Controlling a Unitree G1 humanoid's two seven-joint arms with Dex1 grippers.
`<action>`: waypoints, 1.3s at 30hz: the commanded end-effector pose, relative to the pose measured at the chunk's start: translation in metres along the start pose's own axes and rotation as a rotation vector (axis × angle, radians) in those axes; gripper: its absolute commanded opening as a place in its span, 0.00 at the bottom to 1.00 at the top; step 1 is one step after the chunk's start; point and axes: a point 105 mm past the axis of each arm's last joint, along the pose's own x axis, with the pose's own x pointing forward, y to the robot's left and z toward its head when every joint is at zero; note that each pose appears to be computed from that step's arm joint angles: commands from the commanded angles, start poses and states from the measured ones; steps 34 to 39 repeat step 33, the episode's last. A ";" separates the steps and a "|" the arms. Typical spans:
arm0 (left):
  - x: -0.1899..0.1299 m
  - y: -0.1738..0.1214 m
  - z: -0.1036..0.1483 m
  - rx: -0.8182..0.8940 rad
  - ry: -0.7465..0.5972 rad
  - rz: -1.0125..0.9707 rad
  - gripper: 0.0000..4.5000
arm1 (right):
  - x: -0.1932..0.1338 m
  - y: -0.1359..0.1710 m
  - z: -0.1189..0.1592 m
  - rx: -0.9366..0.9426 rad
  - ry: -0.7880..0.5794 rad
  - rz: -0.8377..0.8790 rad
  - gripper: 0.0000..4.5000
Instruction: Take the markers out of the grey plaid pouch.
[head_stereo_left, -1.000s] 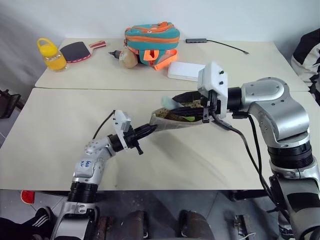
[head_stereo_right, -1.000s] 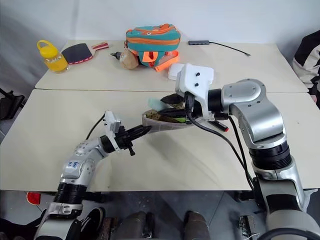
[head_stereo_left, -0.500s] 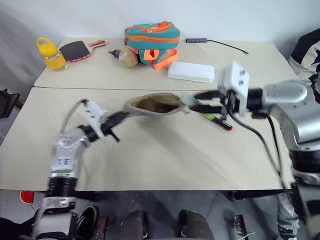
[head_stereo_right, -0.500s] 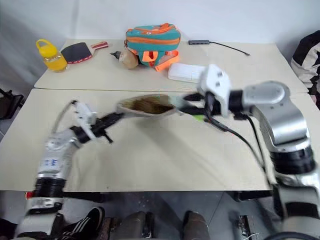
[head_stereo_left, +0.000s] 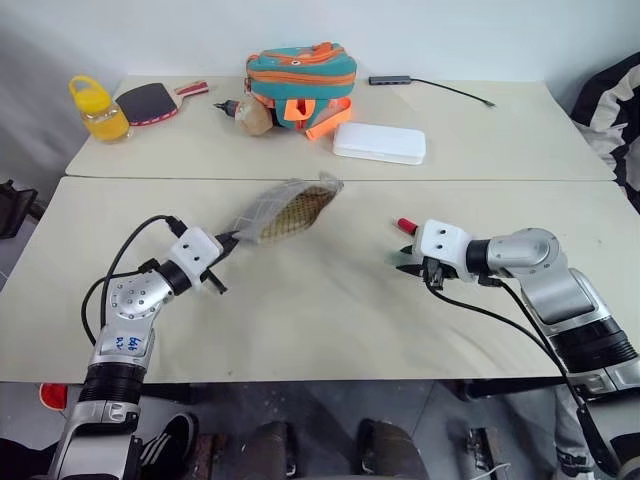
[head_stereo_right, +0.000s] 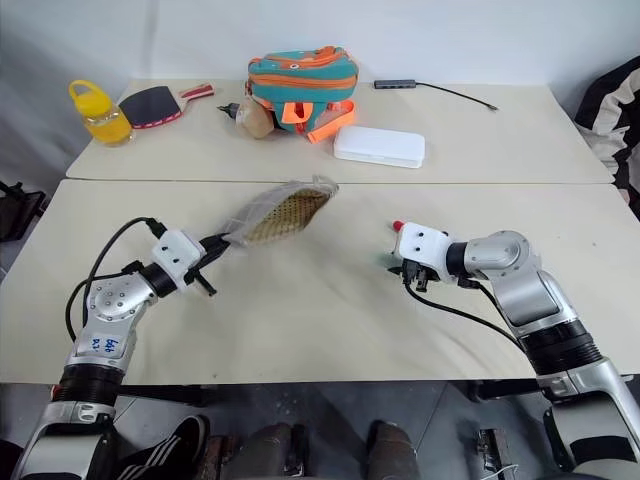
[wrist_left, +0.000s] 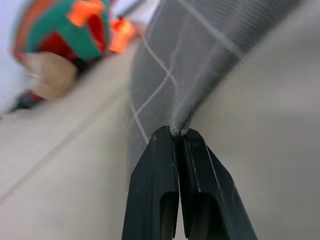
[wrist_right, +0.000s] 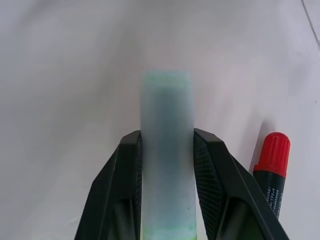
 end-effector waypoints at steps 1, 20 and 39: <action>-0.002 0.004 0.014 -0.028 -0.064 -0.003 0.24 | -0.004 -0.001 0.008 0.037 -0.063 0.002 0.46; -0.072 -0.003 0.029 -0.424 -0.082 -0.015 0.89 | -0.065 0.013 -0.024 0.425 -0.465 -0.310 1.00; -0.122 -0.011 -0.020 -0.518 0.061 0.139 0.89 | -0.111 0.046 -0.096 0.466 -0.323 -0.493 1.00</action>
